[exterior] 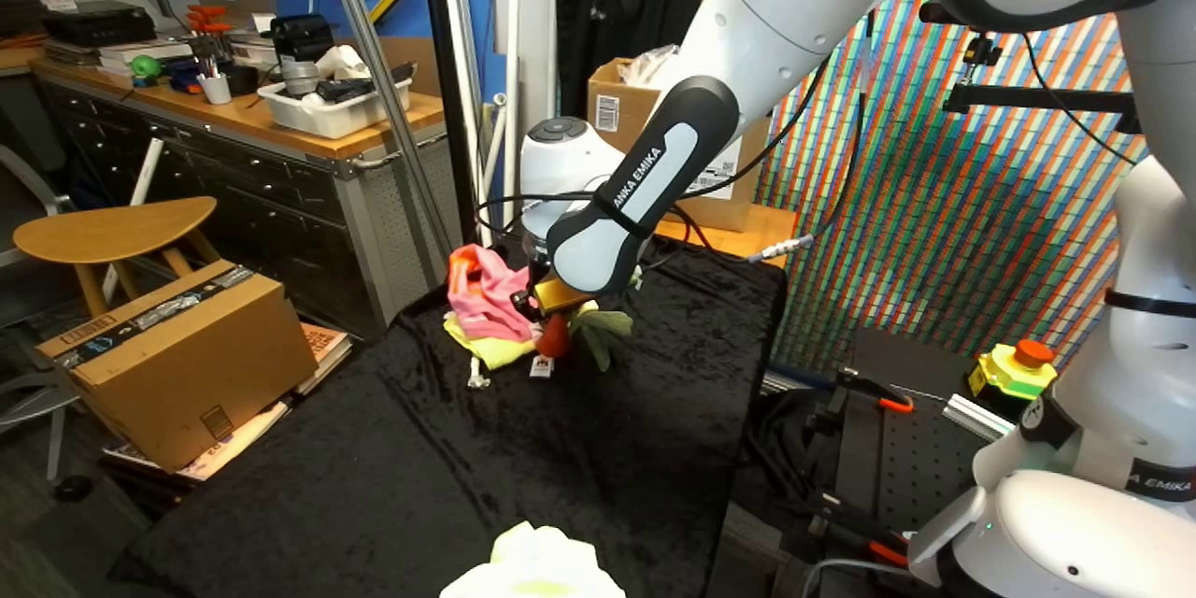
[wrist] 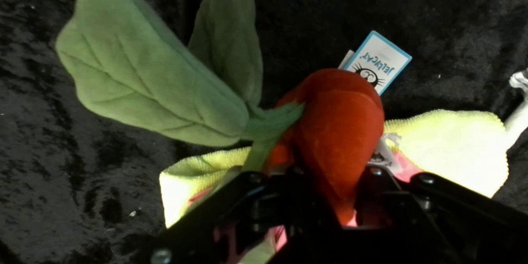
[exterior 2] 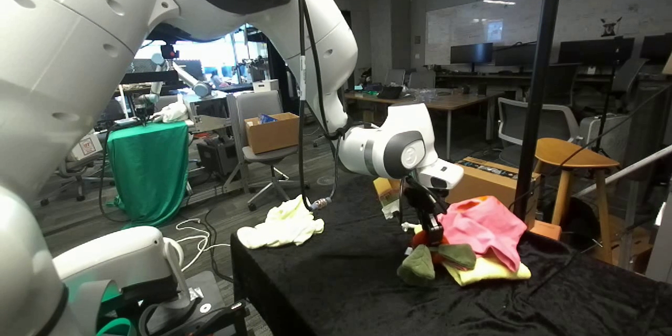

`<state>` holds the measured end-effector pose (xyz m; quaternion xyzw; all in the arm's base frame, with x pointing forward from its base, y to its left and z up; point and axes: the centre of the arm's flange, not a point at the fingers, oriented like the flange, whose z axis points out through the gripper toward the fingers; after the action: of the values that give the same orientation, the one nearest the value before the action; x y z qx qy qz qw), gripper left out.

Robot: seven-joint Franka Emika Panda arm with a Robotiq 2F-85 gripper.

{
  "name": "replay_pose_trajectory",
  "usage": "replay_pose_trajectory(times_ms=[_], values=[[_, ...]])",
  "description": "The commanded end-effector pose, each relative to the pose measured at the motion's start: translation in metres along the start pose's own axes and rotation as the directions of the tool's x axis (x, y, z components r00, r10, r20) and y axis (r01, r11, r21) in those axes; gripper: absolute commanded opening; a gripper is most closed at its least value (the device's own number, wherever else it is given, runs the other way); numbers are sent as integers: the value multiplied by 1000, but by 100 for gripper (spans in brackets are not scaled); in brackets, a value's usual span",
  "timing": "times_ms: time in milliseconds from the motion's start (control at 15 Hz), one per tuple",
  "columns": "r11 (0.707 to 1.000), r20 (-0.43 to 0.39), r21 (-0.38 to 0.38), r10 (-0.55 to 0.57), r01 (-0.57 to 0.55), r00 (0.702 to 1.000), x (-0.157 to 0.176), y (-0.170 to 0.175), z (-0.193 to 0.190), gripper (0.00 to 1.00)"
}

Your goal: Put all the items on the table in one place

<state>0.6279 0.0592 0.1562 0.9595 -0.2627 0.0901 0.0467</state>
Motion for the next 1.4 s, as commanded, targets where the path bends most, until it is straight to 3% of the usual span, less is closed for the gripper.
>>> replay_pose_trajectory(times_ms=[0, 400, 1333], values=[[999, -14, -47, -28, 27, 1000, 0, -8, 3, 53], [995, -20, -70, -72, 70, 997, -3, -8, 7, 99], [991, -64, -70, -120, 115, 991, 0, -8, 9, 100]])
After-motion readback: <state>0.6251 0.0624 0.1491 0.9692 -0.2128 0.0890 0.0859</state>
